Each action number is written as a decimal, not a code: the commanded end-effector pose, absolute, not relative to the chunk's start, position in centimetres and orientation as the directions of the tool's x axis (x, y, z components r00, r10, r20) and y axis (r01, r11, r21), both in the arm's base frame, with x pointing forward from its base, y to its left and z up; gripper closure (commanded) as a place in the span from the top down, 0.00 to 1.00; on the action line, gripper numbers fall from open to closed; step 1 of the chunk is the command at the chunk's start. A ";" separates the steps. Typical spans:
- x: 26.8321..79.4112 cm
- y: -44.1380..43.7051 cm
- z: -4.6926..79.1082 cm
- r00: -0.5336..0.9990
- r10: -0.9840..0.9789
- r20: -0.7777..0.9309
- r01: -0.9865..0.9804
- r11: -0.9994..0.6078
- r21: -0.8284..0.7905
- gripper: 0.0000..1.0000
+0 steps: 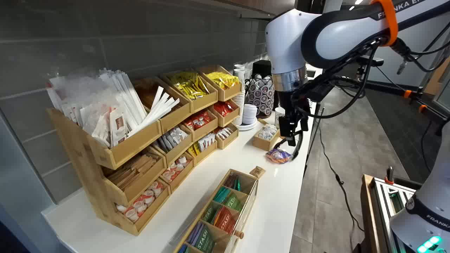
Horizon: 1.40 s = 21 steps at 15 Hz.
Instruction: Open the cabinet
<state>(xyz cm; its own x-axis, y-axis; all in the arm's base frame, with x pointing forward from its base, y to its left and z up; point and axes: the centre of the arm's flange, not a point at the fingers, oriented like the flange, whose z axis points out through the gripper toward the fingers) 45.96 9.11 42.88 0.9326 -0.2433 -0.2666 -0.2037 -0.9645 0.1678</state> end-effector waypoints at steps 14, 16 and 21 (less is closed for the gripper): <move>44.9 8.3 44.8 0.938 -0.283 -0.200 -0.246 -0.950 0.191 1.00; 43.8 7.0 47.3 0.930 -0.348 -0.117 -0.320 -0.925 0.206 1.00; 41.3 4.7 54.0 0.882 -0.461 0.097 -0.471 -0.862 0.187 1.00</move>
<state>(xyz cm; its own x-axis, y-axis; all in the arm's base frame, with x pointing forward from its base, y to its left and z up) 43.96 5.76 51.16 0.9146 -0.4029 -0.0349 -0.3887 -0.8994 0.1999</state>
